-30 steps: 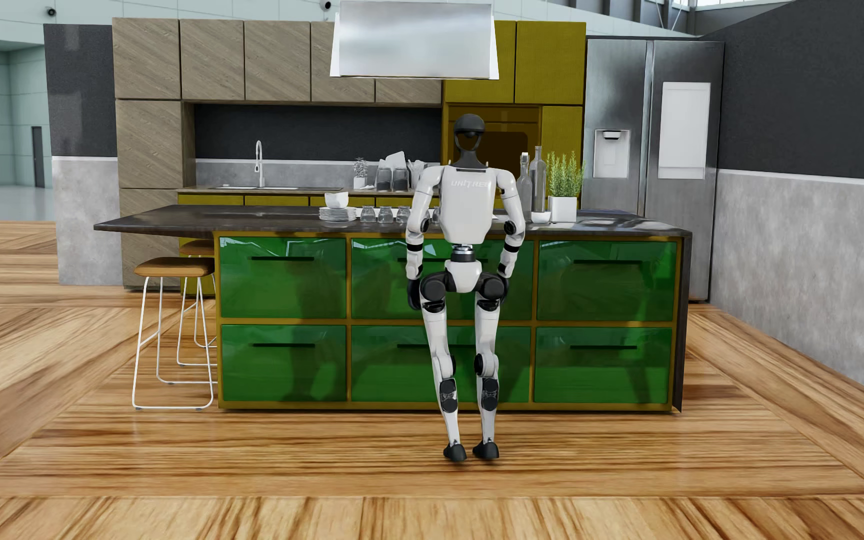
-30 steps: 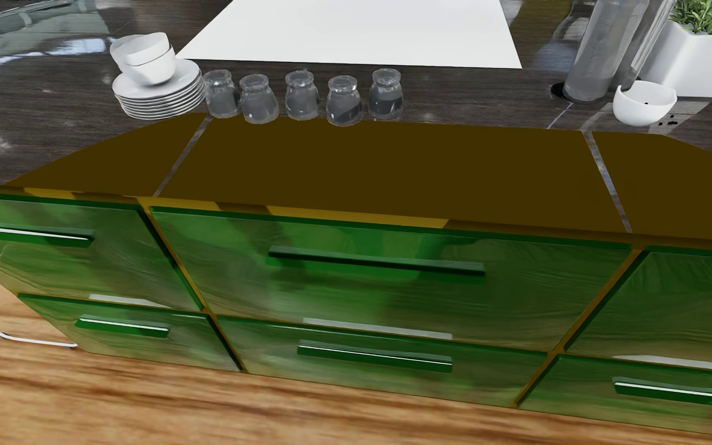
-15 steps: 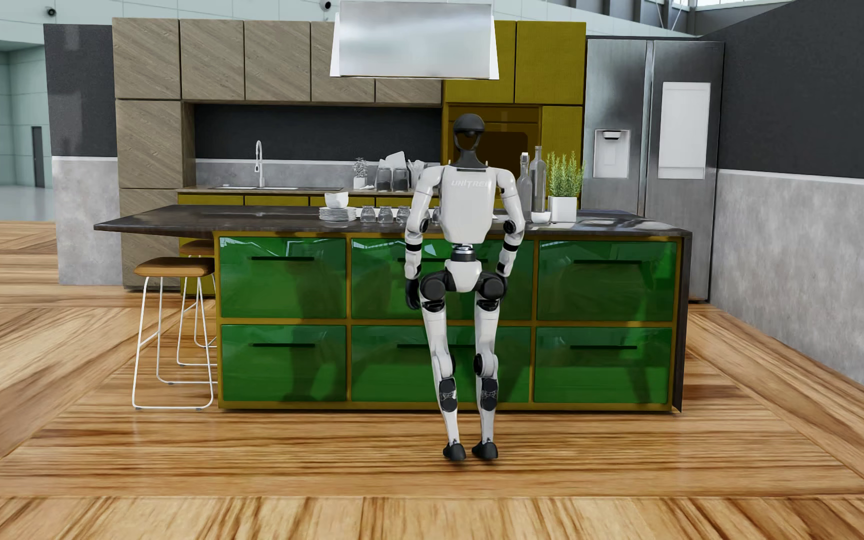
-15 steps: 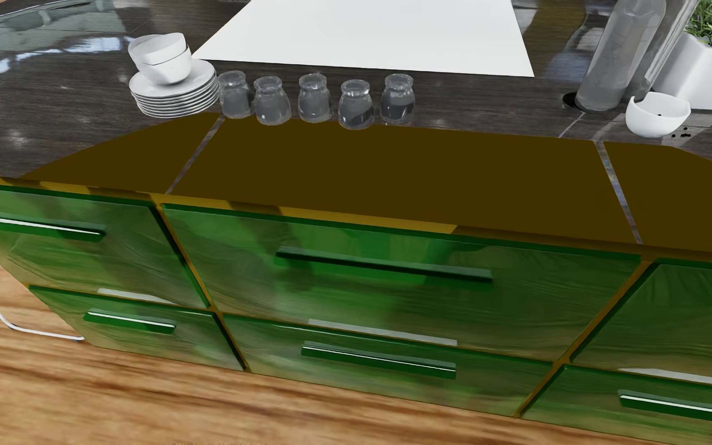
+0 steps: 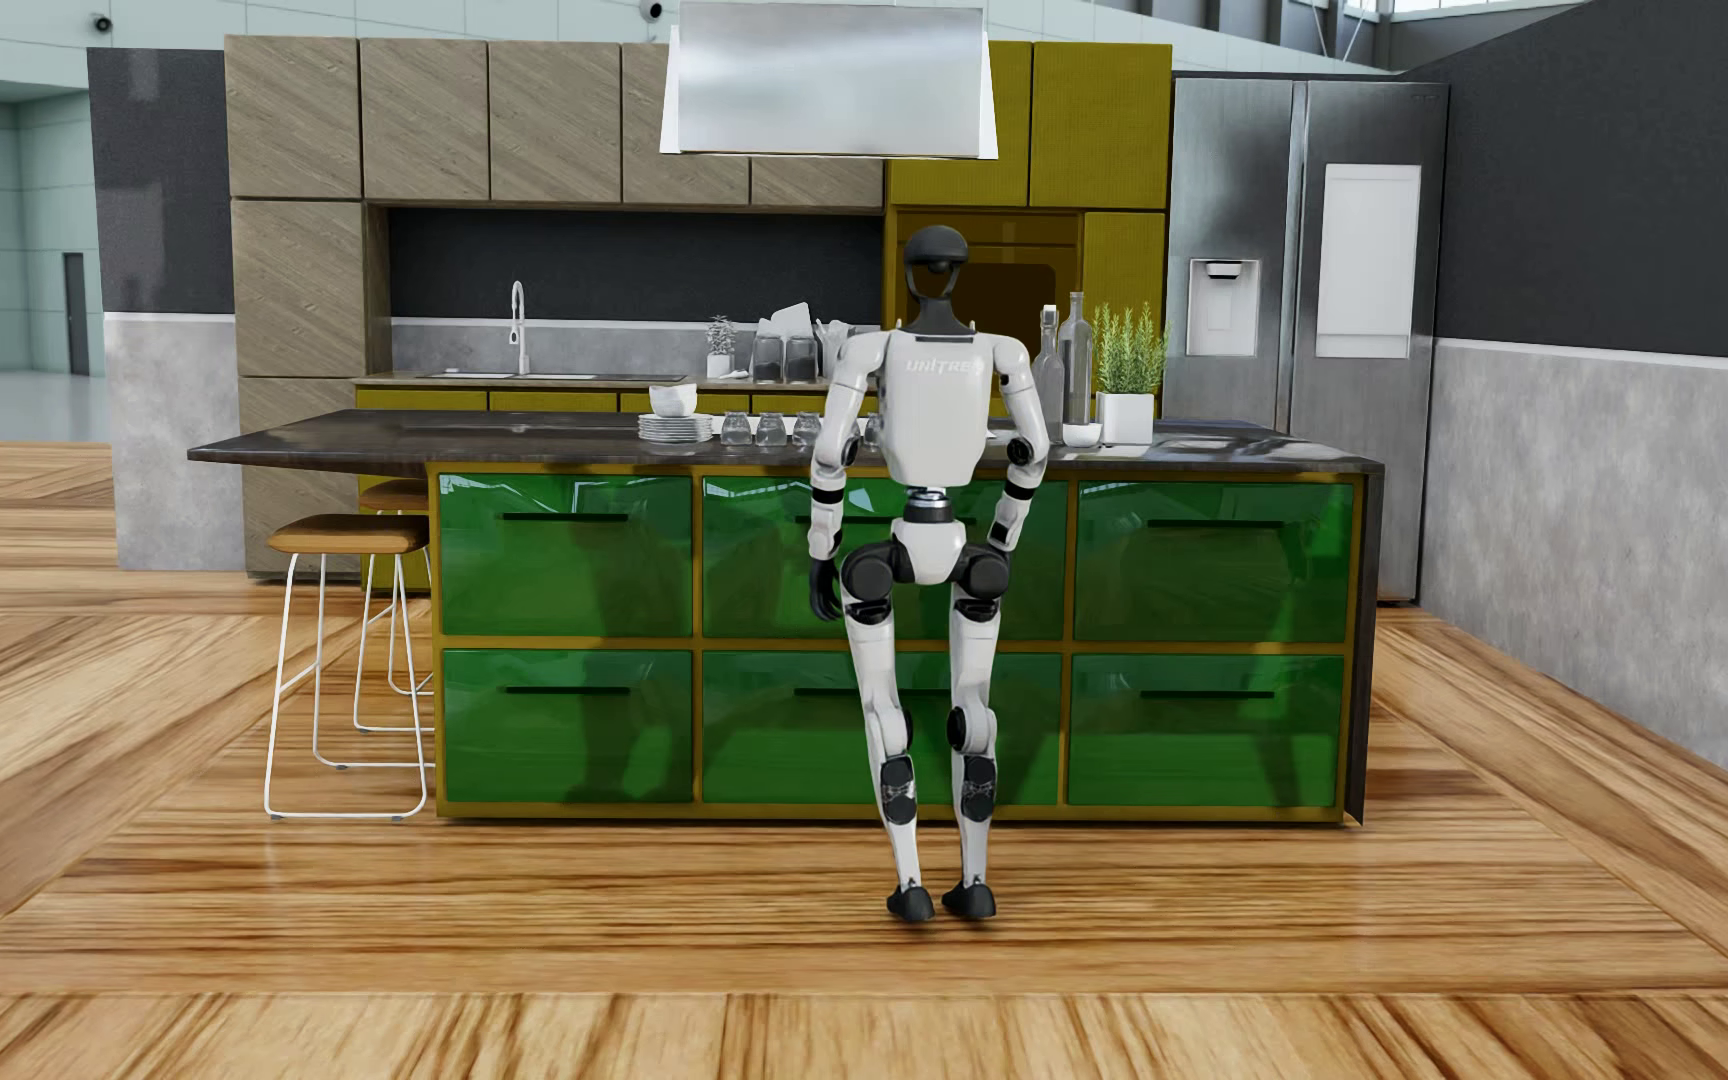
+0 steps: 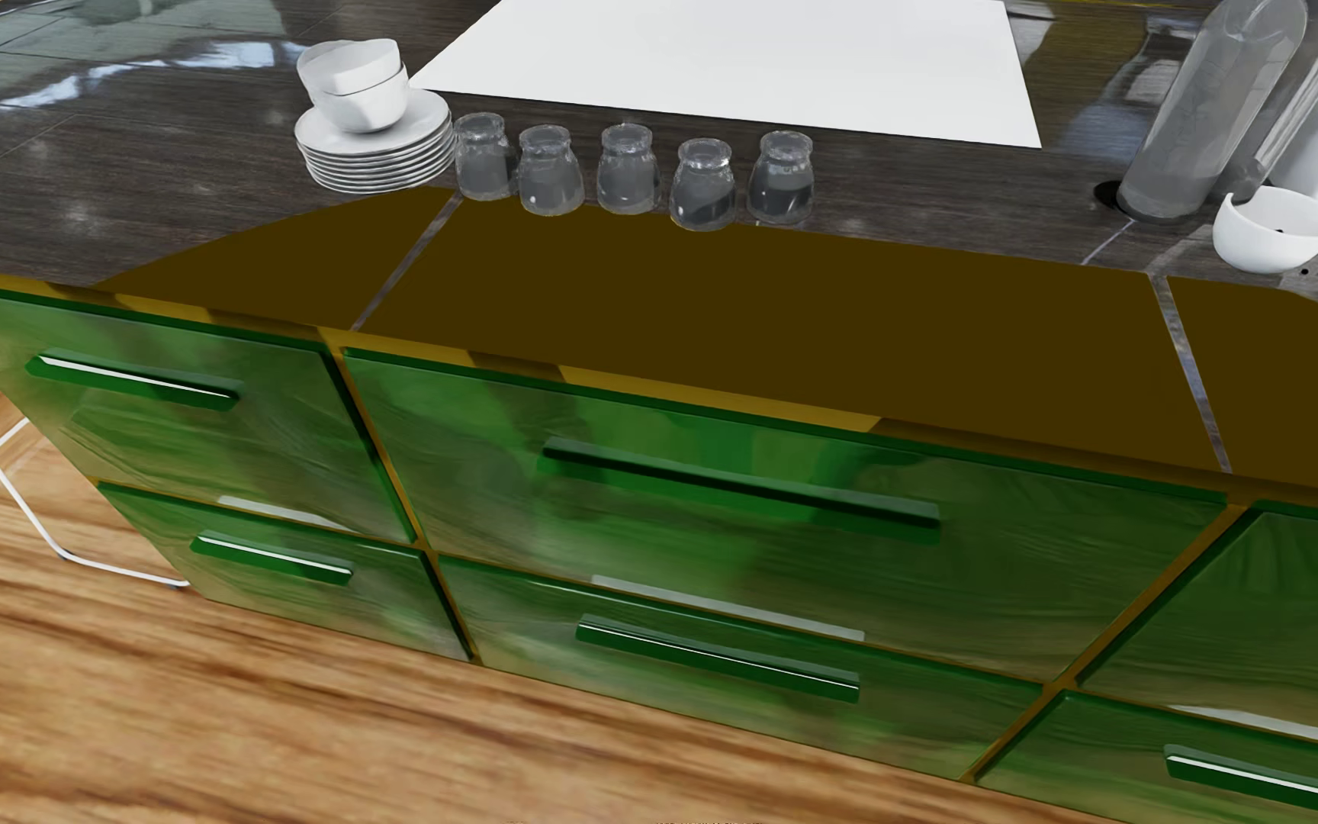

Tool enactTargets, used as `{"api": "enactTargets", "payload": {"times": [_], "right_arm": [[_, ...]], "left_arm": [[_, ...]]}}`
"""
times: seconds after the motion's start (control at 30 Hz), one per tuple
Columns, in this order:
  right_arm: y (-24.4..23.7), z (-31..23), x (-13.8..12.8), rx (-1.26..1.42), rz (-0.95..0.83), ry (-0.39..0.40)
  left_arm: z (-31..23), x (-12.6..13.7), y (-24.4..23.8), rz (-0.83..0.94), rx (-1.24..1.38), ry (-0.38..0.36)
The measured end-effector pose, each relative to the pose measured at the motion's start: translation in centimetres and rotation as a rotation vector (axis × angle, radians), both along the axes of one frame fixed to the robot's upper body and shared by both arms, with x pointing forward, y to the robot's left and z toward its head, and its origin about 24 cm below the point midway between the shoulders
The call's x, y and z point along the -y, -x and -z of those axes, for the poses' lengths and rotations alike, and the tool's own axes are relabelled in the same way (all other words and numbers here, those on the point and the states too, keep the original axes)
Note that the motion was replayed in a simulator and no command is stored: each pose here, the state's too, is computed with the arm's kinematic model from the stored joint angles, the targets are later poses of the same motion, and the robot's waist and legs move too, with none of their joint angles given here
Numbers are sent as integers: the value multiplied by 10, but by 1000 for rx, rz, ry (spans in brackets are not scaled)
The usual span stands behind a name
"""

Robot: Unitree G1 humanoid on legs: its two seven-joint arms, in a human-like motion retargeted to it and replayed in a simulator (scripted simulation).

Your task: Head to the corner

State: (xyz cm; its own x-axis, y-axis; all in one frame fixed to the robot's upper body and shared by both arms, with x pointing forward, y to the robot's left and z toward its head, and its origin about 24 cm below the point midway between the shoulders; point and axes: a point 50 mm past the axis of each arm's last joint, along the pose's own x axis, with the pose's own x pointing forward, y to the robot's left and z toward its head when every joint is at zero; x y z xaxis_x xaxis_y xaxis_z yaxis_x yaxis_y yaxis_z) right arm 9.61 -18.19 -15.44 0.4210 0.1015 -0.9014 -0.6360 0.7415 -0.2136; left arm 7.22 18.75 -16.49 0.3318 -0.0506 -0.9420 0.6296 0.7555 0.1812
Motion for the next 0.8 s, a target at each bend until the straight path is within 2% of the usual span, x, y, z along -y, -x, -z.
{"api": "enactTargets", "payload": {"times": [0.8], "right_arm": [[-1, 0, 1, 3, 2, 4]], "left_arm": [[0, -3, 2, -19, -6, -7]]}}
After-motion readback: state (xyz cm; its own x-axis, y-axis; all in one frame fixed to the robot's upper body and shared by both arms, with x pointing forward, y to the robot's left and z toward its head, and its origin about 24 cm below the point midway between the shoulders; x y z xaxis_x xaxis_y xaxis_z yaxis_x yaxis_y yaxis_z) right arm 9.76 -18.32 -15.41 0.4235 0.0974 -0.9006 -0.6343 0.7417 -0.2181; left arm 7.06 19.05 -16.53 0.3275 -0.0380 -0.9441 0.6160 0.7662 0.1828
